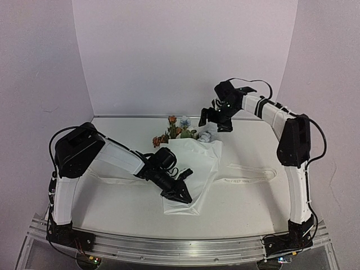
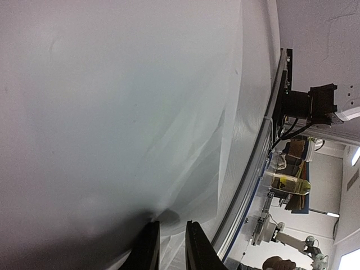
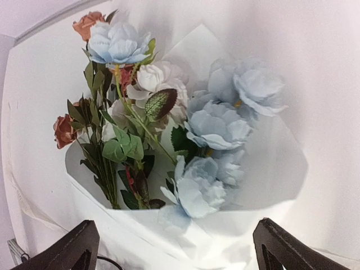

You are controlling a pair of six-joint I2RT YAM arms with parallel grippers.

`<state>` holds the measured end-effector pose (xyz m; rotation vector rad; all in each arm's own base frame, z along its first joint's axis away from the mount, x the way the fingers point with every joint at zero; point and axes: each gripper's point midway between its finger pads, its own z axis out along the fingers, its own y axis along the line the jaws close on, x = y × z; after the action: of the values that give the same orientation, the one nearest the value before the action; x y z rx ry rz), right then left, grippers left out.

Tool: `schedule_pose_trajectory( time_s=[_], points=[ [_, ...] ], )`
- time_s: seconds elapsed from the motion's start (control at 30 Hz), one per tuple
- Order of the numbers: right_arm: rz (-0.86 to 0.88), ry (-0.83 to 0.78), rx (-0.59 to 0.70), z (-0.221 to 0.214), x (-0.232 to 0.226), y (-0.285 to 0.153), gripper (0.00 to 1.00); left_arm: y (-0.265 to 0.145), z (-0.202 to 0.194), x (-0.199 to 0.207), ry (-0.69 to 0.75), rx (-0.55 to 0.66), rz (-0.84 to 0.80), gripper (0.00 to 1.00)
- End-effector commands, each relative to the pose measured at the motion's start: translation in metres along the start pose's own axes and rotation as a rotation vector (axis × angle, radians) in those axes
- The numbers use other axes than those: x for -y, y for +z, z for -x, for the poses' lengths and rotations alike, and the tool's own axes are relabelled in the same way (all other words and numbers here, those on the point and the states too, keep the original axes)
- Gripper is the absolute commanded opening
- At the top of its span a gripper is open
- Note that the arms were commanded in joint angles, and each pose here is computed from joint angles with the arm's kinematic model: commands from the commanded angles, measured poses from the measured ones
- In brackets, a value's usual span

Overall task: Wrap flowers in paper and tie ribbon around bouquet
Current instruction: Adjust the fake flower in the folded bouquet.

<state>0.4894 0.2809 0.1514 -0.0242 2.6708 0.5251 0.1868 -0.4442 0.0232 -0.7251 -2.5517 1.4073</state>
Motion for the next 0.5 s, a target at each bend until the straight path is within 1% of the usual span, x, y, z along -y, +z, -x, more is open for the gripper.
schedule_pose_trajectory(
  time_s=[0.0, 0.1, 0.23, 0.37, 0.47],
  points=[
    [-0.142, 0.018, 0.059, -0.01, 0.036, -0.055, 0.98, -0.007, 0.015, 0.001, 0.018, 0.06, 0.02, 0.19],
    [-0.238, 0.046, 0.035, -0.04, 0.075, -0.074, 0.98, -0.008, 0.017, 0.003, 0.02, 0.064, 0.016, 0.19],
    [-0.367, 0.12, -0.036, -0.094, 0.133, -0.085, 0.93, -0.01, 0.017, 0.006, 0.026, 0.068, 0.016, 0.19],
    [-0.498, 0.148, -0.062, -0.131, 0.183, -0.1, 0.89, -0.01, 0.018, 0.008, 0.03, 0.068, 0.01, 0.19],
    [-0.562, 0.165, -0.096, -0.154, 0.214, -0.107, 0.86, -0.01, 0.019, 0.009, 0.032, 0.07, 0.009, 0.19]
  ],
)
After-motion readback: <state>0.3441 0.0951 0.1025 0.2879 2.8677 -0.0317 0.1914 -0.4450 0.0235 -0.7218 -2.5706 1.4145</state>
